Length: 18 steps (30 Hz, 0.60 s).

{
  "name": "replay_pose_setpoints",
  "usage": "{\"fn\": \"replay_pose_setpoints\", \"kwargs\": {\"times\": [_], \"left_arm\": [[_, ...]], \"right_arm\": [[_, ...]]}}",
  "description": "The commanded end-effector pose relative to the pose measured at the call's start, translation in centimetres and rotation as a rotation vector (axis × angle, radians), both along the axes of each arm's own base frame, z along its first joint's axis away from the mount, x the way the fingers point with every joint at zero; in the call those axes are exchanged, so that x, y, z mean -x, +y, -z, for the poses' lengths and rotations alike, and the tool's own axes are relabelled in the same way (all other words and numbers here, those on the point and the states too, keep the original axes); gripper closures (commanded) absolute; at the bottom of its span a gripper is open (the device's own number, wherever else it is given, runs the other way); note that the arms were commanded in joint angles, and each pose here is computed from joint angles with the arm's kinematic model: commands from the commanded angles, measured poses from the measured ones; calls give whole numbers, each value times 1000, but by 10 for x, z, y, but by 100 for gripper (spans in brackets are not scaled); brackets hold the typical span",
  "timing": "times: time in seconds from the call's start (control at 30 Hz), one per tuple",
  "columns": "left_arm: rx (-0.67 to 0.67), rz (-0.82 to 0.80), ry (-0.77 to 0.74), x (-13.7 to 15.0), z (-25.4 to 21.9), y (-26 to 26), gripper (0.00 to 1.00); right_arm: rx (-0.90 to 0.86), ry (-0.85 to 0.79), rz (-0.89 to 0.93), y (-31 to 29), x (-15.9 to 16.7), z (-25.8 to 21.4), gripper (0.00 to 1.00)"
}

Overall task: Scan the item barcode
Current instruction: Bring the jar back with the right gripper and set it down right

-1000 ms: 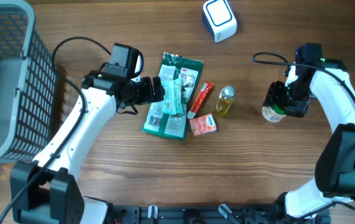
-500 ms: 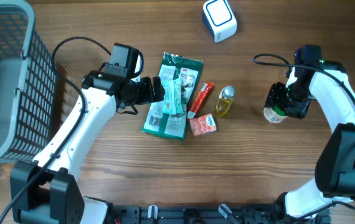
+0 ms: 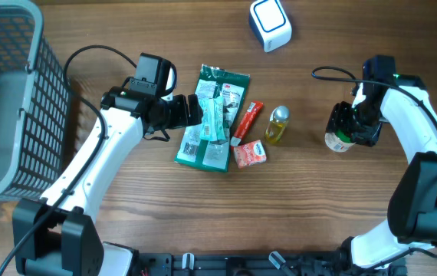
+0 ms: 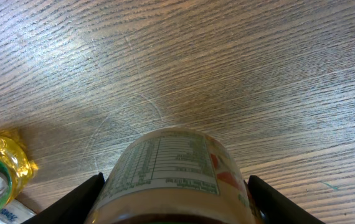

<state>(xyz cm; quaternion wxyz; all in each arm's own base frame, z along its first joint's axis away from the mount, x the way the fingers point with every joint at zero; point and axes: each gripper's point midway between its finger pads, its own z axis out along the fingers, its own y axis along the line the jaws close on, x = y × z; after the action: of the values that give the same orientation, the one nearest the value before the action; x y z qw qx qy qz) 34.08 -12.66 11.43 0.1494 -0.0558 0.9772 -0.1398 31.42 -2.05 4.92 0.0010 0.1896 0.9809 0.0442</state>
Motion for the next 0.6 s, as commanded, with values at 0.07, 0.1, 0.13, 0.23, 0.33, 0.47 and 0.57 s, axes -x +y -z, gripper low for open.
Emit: {"fn": "replay_pose_setpoints", "kwargs": {"times": [0.07,0.1,0.13,0.23,0.33,0.47,0.57], "left_arm": [[5,9,-4,-2,-1,-1,0],[5,9,-4,-2,-1,-1,0],[5,9,-4,-2,-1,-1,0],[5,9,-4,-2,-1,-1,0],[5,9,-4,-2,-1,-1,0],[5,9,-4,-2,-1,-1,0],[5,9,-4,-2,-1,-1,0]], "right_arm": [[12,5,23,-3,1,0,61],[12,5,23,-3,1,0,60],[12,5,23,-3,1,0,59],[16,4,23,-4,2,4,57],[59,-15,24,-11,1,15,55],[142,-79,30,-26,-14,15,55],[143,-95,31,-26,-18,15,49]]}}
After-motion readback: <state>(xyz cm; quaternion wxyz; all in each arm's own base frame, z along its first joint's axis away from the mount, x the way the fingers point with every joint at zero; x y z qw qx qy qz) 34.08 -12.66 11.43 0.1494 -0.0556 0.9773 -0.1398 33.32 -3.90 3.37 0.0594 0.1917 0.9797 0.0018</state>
